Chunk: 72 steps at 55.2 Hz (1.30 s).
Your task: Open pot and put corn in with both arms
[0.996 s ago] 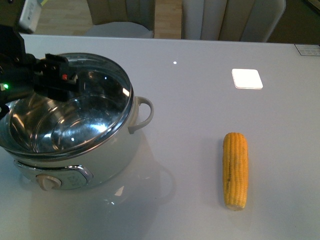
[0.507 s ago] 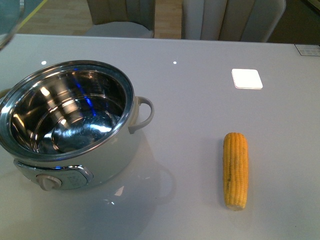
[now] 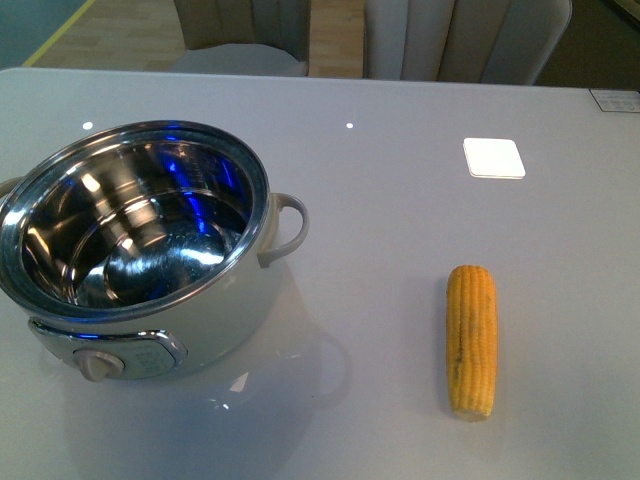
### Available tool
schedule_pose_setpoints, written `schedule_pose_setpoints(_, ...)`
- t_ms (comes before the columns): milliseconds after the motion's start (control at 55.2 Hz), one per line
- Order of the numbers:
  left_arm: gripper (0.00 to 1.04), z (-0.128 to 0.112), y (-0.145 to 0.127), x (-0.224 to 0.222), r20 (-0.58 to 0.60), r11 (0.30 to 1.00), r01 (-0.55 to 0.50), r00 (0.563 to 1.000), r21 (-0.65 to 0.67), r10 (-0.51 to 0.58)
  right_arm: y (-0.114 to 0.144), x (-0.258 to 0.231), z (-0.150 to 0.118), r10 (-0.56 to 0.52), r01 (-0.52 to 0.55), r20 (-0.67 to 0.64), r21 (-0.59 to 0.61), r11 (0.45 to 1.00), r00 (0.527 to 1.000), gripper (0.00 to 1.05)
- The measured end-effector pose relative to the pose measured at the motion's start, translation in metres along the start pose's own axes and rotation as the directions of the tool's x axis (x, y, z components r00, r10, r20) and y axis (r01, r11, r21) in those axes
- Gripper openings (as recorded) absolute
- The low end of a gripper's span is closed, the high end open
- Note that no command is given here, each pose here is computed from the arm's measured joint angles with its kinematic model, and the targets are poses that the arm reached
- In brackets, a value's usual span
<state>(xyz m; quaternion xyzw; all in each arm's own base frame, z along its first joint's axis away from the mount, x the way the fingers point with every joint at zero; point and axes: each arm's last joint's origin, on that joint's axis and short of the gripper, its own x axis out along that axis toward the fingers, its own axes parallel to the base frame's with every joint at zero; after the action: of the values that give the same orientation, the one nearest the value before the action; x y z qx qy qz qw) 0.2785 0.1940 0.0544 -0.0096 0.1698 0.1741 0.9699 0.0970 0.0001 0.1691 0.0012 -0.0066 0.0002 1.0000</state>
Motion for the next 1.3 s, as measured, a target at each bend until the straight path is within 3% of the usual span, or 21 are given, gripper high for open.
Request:
schedule_pose_setpoints(290,0.44,-0.052,0.011,0.037,-0.051,0.997,-0.068,0.996,-0.029,0.066,0.000,0.000,0.000,0.000,0.000,0.000,0.000,1.000,1.000,0.96)
schedule_pose_setpoints(688,0.44,-0.088,0.003,0.057,-0.088,0.998,-0.049,0.995,-0.047,0.044,0.000,0.000,0.000,0.000,0.000,0.000,0.000,1.000,1.000,0.96)
schedule_pose_setpoints(887,0.44,-0.094,0.001,0.057,-0.090,0.998,-0.034,0.996,-0.044,0.030,0.000,0.000,0.000,0.000,0.000,0.000,0.000,1.000,1.000,0.96)
schedule_pose_setpoints(1068,0.81,-0.084,0.001,0.051,-0.071,0.999,-0.031,0.997,-0.043,0.028,0.000,0.000,0.000,0.000,0.000,0.000,0.000,1.000,1.000,0.96)
schedule_pose_setpoints(1141,0.95,-0.070,-0.001,0.044,-0.048,0.999,-0.027,0.999,-0.047,0.024,0.000,0.000,0.000,0.000,0.000,0.000,0.000,1.000,1.000,0.96)
schedule_pose_setpoints(1195,1.00,-0.060,-0.002,0.039,-0.030,0.999,-0.021,0.999,-0.048,0.020,0.000,0.000,0.000,0.000,0.000,0.000,0.000,1.000,1.000,0.96)
schedule_pose_setpoints(1304,0.97,-0.029,-0.005,0.024,0.032,0.998,0.003,0.999,-0.062,-0.001,0.000,0.000,0.000,0.000,0.000,0.000,0.000,1.000,1.000,0.96)
